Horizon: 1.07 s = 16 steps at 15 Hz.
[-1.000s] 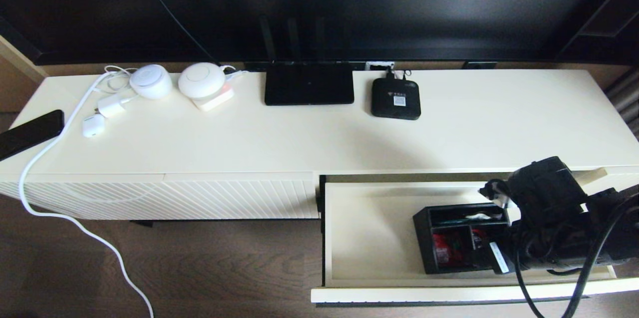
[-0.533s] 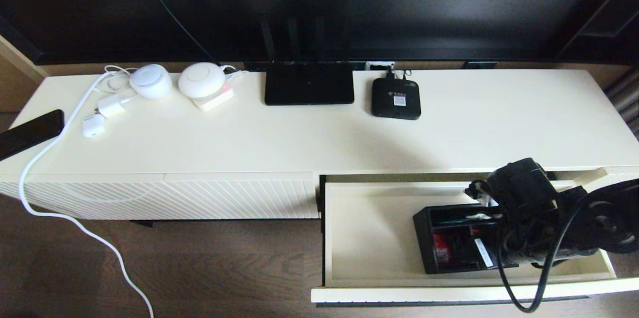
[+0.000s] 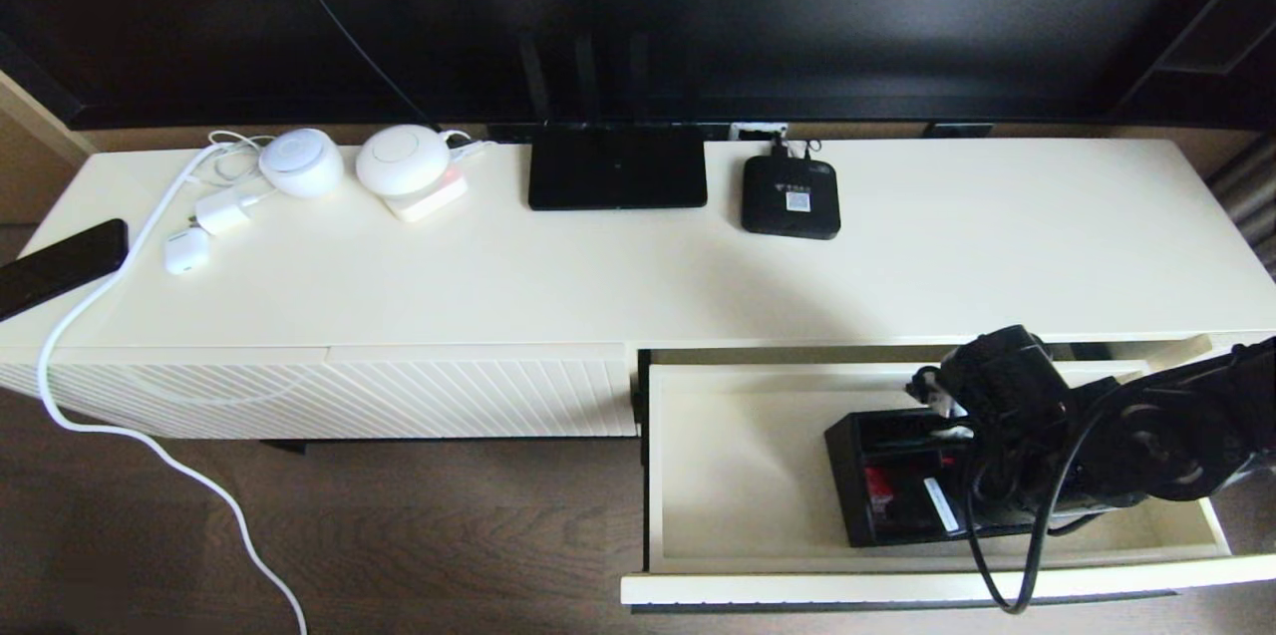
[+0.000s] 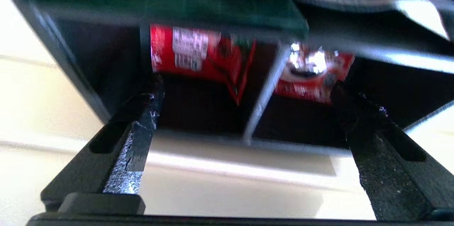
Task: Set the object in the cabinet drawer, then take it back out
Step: Take the storage box out of the drawer and put it on the table
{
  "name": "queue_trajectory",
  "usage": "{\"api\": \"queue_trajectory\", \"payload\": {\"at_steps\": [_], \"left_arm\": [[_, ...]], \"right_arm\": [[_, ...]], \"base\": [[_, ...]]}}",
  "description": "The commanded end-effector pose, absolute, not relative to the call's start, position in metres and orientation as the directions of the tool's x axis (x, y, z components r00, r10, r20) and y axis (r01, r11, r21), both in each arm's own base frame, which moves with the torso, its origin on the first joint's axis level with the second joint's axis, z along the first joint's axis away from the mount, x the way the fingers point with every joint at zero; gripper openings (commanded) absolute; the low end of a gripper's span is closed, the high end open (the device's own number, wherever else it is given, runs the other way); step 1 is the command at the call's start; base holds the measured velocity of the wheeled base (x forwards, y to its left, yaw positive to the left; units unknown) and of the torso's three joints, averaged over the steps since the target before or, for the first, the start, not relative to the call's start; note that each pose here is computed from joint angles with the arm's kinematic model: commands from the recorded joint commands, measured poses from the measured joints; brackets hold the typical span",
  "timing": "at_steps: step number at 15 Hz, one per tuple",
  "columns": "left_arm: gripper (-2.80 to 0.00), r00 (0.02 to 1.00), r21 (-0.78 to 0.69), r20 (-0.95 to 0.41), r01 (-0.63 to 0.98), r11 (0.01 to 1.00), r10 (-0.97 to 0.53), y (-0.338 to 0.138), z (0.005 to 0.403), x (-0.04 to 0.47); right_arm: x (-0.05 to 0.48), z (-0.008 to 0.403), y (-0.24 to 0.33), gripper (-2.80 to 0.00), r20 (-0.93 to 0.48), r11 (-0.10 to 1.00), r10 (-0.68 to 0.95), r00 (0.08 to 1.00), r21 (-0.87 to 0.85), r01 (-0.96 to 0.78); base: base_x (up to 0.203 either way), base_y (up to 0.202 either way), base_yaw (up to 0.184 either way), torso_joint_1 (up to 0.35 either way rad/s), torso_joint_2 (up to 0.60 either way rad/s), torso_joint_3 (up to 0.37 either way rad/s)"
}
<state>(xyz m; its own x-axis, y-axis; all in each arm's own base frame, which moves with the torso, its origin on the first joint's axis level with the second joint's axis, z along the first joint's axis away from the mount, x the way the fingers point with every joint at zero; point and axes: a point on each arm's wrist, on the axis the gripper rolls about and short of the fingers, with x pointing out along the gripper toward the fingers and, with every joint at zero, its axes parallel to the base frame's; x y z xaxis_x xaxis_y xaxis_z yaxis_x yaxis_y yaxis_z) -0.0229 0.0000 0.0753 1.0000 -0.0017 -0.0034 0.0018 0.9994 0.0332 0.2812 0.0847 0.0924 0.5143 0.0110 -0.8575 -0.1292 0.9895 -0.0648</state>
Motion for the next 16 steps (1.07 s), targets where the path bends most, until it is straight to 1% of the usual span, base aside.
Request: {"api": "queue_trajectory", "payload": {"at_steps": [1, 4, 6, 16], "left_arm": [[-2.8, 1.0, 0.034, -0.004, 0.002, 0.999, -0.002, 0.0, 0.0754, -0.0228], [-2.8, 1.0, 0.034, -0.003, 0.002, 0.999, -0.002, 0.0, 0.0754, -0.0229], [-2.8, 1.0, 0.034, -0.003, 0.002, 0.999, -0.002, 0.0, 0.0756, -0.0228], [-2.8, 1.0, 0.034, -0.006, 0.002, 0.999, -0.002, 0.0, 0.0751, -0.0227]], "right_arm": [[0.2826, 0.0857, 0.0852, 0.0, -0.866, 0.989, 0.006, 0.5, -0.068, -0.13], [0.2832, 0.0825, 0.0854, 0.0, -0.871, 0.99, 0.004, 0.492, -0.066, -0.125], [0.2835, 0.0827, 0.0872, 0.0, -0.87, 0.995, 0.007, 0.493, -0.044, -0.091], [0.2794, 0.0761, 0.0889, 0.0, -0.883, 0.994, 0.004, 0.469, -0.048, -0.098]], "base": [[0.0, 0.0, 0.0, 0.0, 0.0, 0.0], [0.0, 0.0, 0.0, 0.0, 0.0, 0.0], [0.0, 0.0, 0.0, 0.0, 0.0, 0.0], [0.0, 0.0, 0.0, 0.0, 0.0, 0.0]]}}
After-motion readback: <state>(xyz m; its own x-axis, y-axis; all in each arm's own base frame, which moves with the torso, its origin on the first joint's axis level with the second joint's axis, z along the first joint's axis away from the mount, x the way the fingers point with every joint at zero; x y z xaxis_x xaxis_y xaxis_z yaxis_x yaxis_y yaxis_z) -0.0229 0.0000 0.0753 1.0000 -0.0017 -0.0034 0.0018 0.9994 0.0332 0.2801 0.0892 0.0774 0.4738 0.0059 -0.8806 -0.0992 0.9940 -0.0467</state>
